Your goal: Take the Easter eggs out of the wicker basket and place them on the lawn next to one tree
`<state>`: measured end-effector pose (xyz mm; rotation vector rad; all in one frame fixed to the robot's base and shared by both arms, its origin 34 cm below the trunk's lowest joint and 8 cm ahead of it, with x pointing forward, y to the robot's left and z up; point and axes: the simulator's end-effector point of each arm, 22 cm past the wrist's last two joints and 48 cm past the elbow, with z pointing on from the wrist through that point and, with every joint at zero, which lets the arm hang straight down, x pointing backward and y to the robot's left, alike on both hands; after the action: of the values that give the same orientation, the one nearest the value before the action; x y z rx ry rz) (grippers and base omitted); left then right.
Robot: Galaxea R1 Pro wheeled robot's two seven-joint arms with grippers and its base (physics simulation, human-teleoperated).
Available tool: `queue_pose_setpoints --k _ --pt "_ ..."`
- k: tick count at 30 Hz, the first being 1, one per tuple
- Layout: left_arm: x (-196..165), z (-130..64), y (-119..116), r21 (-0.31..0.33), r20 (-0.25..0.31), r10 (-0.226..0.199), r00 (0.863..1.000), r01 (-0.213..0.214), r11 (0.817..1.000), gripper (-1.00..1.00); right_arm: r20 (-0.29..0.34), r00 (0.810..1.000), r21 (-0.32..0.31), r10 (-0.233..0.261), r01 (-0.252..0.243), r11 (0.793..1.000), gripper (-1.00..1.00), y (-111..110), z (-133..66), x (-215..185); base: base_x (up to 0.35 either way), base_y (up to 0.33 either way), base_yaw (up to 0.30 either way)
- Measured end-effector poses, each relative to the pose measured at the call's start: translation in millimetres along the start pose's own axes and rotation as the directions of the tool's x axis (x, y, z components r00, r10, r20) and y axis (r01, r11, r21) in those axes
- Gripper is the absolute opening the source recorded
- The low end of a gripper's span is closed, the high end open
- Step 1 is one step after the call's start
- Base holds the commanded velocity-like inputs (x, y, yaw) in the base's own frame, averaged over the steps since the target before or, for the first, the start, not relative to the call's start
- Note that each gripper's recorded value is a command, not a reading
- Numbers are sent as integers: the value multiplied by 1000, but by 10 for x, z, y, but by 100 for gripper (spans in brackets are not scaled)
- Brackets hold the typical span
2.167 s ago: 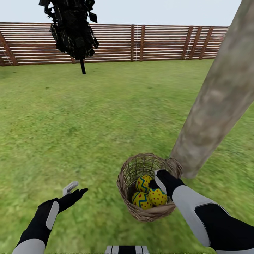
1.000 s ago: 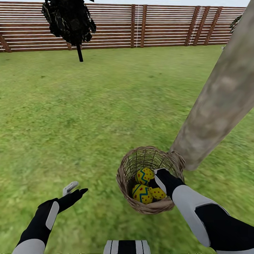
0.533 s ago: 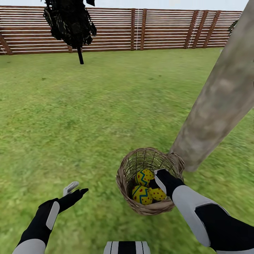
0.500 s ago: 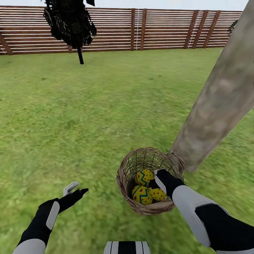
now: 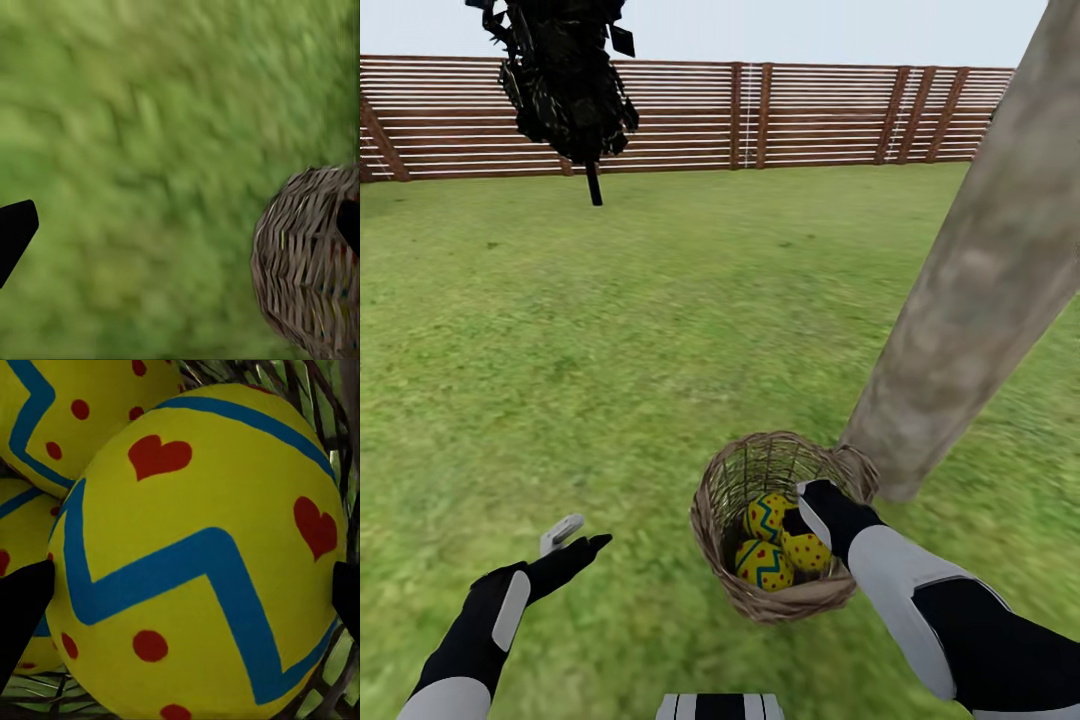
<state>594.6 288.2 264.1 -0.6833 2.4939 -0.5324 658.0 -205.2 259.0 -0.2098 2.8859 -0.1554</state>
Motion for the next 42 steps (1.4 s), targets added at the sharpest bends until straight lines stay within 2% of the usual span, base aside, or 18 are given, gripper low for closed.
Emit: queue_pose_setpoints --k 5,10,19,32,36,42 --pt "33 -30 -26 5 -8 -5 1000 5 1000 100 19 1000 -2 0 0 1000 -100 3 -109 -74 0 0 0" --pt "-40 -94 -80 14 7 -1 1000 1 1000 100 40 999 -19 -4 5 1000 -100 109 -233 -155 0 0 0" --pt "-128 -191 -248 43 28 4 1000 -5 999 100 73 997 -103 -1 9 995 -100 265 -446 -279 0 0 0" --pt "-351 -388 -357 60 77 16 997 -21 998 100 123 992 -138 4 13 990 -100 283 -751 -447 0 0 0" --pt "-411 -448 -402 67 91 19 996 -25 997 100 138 990 -205 1 27 978 -100 412 -867 -489 0 0 0" --pt "-497 -539 -479 80 111 23 994 -32 996 100 161 987 -217 2 33 976 -100 417 -1014 -558 0 0 0"
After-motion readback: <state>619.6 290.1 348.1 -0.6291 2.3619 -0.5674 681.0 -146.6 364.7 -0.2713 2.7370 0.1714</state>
